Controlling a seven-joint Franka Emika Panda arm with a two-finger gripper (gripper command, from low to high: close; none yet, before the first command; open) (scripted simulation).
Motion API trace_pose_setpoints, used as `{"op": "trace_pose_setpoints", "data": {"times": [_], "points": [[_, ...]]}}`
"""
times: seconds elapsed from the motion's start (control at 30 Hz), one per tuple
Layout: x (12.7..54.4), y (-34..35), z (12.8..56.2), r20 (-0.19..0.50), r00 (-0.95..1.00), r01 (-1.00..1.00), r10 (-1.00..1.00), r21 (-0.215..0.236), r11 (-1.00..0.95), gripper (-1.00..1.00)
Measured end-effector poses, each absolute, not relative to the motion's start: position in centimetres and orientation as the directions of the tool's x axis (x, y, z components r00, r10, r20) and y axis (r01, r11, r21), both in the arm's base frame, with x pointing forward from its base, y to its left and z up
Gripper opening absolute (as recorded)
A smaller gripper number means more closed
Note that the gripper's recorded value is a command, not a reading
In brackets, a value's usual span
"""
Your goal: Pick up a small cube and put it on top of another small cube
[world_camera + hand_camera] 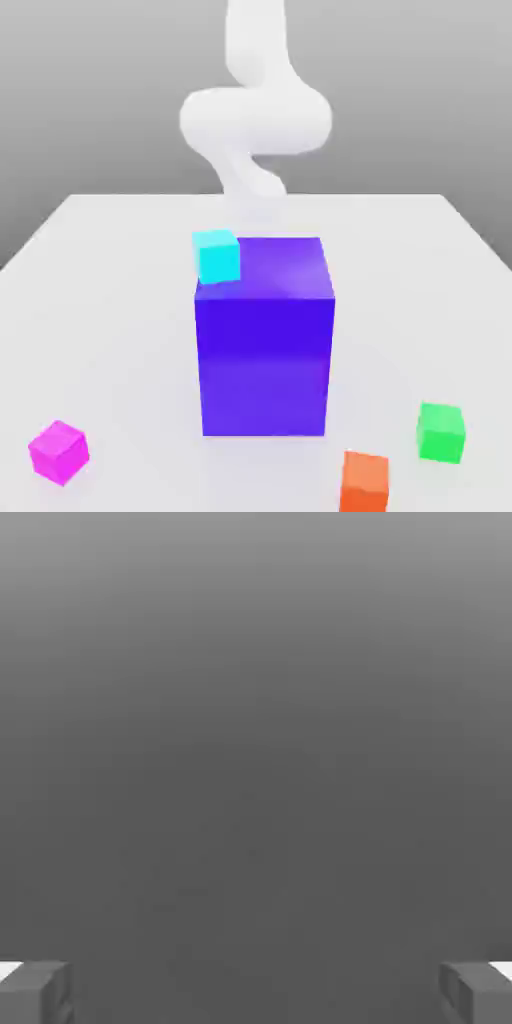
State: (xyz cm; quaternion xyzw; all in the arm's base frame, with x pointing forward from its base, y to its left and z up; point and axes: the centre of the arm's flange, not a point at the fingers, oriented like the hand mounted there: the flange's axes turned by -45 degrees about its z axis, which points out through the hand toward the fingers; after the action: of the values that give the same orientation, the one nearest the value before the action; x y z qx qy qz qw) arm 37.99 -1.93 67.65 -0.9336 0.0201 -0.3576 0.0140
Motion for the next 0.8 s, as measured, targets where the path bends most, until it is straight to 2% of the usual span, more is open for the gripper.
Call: {"op": "trace_pose_setpoints", "data": {"times": [0.2, 0.4, 0.6, 0.8], "points": [[44.5, -6.9, 58.0, 0.531, 0.836, -0.095, -0.134, -0.099, -0.991, 0.00], [48.0, -11.8, 47.4, 0.387, 0.895, -0.188, -0.223, -0.125, -0.974, 0.00], [48.3, -17.2, 36.4, 0.239, 0.917, -0.301, -0.320, -0.113, -0.947, 0.00], [45.8, -21.7, 25.8, 0.093, 0.910, -0.401, -0.405, -0.059, -0.914, 0.00]]}}
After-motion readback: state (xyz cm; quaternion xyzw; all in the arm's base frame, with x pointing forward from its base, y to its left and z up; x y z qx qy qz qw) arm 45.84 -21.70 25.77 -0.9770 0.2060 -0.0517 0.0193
